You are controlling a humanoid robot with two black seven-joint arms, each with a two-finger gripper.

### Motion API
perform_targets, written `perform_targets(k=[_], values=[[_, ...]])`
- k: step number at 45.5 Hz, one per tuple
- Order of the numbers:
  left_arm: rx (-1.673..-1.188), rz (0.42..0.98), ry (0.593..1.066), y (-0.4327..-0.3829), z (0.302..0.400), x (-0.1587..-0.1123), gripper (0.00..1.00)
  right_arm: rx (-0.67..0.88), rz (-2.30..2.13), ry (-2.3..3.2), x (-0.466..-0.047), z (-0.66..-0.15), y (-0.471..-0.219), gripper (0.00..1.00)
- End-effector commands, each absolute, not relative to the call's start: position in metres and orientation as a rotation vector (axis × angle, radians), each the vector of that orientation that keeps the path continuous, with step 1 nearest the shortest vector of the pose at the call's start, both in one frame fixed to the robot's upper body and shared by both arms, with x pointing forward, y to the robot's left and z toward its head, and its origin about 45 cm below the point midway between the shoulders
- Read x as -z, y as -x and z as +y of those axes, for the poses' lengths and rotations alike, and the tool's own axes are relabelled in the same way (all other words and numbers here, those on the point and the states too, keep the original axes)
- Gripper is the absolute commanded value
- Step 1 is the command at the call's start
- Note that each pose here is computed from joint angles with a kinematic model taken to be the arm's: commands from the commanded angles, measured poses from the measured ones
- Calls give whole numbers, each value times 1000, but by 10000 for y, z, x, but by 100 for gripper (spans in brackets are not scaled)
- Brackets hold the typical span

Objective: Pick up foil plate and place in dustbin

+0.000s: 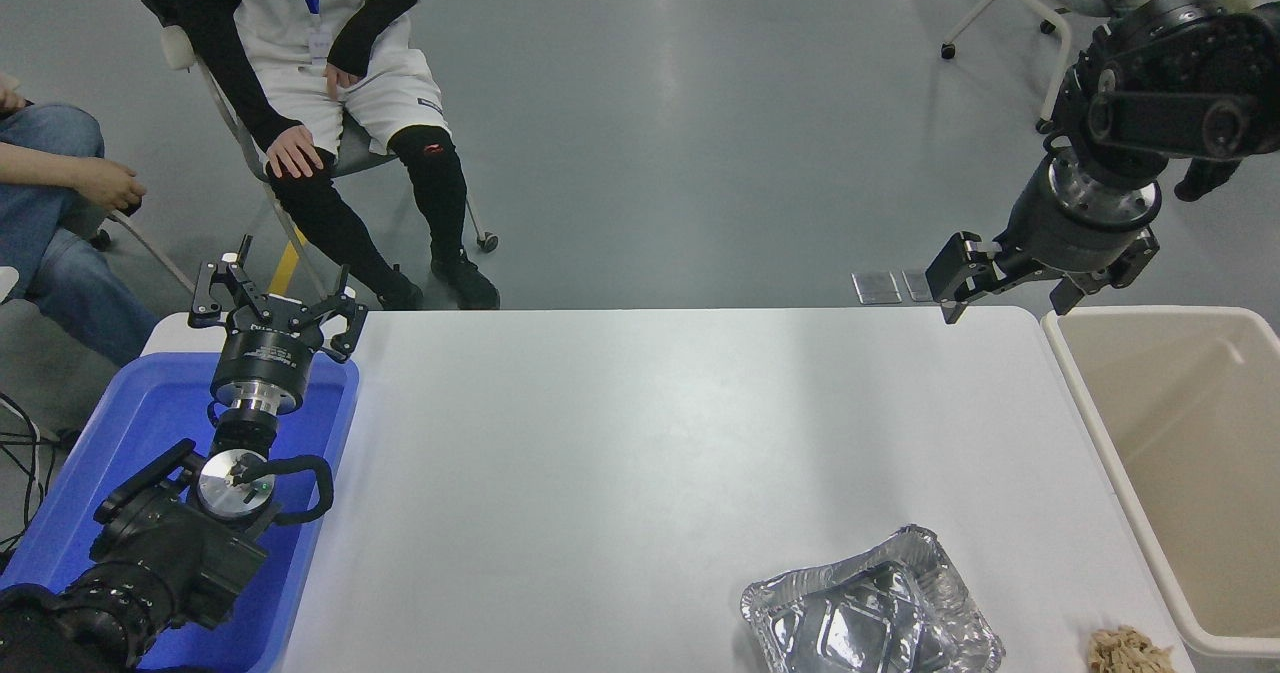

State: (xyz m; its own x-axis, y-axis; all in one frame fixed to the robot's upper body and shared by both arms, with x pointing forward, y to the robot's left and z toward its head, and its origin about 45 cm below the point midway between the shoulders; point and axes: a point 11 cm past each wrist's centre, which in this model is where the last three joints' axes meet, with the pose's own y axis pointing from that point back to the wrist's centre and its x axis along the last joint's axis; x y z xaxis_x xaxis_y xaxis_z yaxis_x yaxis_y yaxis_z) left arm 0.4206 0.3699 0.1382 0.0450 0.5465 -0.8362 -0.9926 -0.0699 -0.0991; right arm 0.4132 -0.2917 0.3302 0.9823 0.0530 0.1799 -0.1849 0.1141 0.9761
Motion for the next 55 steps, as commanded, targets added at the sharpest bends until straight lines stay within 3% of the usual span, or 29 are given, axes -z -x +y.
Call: perform_targets(k=[1, 55], values=[[-1442, 676, 875, -4212, 3699, -1388, 99, -175, -108, -1447, -3297, -2915, -4131, 100], [-1441, 676, 875, -4206, 3700, -1383, 99, -189, -142, -1515, -3368, -2798, -4179, 100]])
